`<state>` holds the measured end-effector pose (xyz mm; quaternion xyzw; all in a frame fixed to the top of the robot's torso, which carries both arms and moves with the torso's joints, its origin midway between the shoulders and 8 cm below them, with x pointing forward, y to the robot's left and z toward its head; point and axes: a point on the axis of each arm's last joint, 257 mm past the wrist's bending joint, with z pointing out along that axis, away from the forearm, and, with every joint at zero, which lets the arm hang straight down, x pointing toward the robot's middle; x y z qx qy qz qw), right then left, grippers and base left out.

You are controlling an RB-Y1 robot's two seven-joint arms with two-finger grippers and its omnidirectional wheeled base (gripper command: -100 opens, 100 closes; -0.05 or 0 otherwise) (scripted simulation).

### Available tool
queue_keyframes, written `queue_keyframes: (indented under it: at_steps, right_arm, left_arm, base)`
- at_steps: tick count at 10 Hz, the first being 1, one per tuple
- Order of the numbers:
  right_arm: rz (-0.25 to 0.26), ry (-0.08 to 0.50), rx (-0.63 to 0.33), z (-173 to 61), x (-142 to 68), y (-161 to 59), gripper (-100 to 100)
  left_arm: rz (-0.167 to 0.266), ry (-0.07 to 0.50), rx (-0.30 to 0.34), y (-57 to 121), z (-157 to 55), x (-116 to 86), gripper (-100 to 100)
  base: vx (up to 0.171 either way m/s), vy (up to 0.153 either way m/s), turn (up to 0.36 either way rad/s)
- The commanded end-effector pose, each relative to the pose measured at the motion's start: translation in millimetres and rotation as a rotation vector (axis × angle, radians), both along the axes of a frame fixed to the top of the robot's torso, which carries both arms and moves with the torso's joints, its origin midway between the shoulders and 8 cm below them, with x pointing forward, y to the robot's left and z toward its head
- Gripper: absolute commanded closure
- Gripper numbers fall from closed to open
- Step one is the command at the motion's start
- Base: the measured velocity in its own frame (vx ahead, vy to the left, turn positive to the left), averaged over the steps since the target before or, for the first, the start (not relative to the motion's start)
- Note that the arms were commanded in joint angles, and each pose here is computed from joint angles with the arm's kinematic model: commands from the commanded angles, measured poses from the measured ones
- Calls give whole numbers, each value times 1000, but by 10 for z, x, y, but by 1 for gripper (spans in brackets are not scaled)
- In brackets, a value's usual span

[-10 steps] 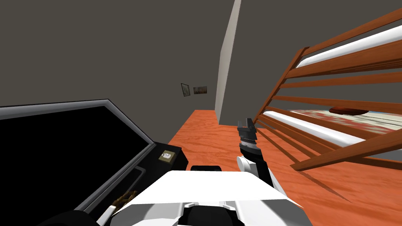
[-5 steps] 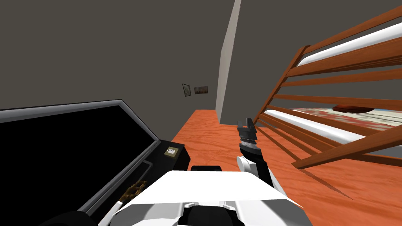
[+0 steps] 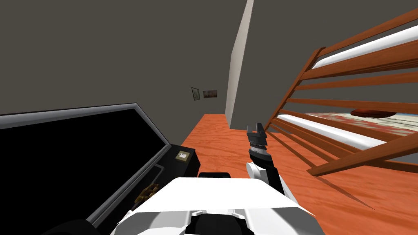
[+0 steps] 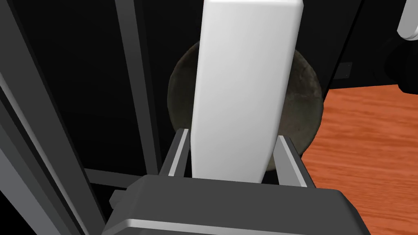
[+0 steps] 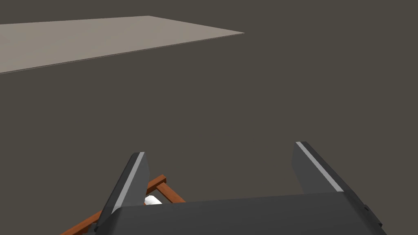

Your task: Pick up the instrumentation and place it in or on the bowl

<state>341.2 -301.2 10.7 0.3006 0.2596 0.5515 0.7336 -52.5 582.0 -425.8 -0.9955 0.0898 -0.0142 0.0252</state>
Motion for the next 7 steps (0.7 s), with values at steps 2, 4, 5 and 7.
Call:
queue_keyframes:
  at_steps: [2,4,5,7]
  right_arm:
    - [0,0,0,0,0,0,0]
    - [0,0,0,0,0,0,0]
    - [0,0,0,0,0,0,0]
    - [0,0,0,0,0,0,0]
  left_arm:
    - [-10,22,-31,-163,-86,-31,100]
    - [-21,42,-54,-285,-140,-61,100]
    - [-18,37,-49,-249,-122,-48,100]
    - [-18,40,-51,-258,-127,-56,-100]
  base:
    - [-33,78,23]
    - [-37,67,27]
    - [-13,30,0]
    - [-2,3,-1]
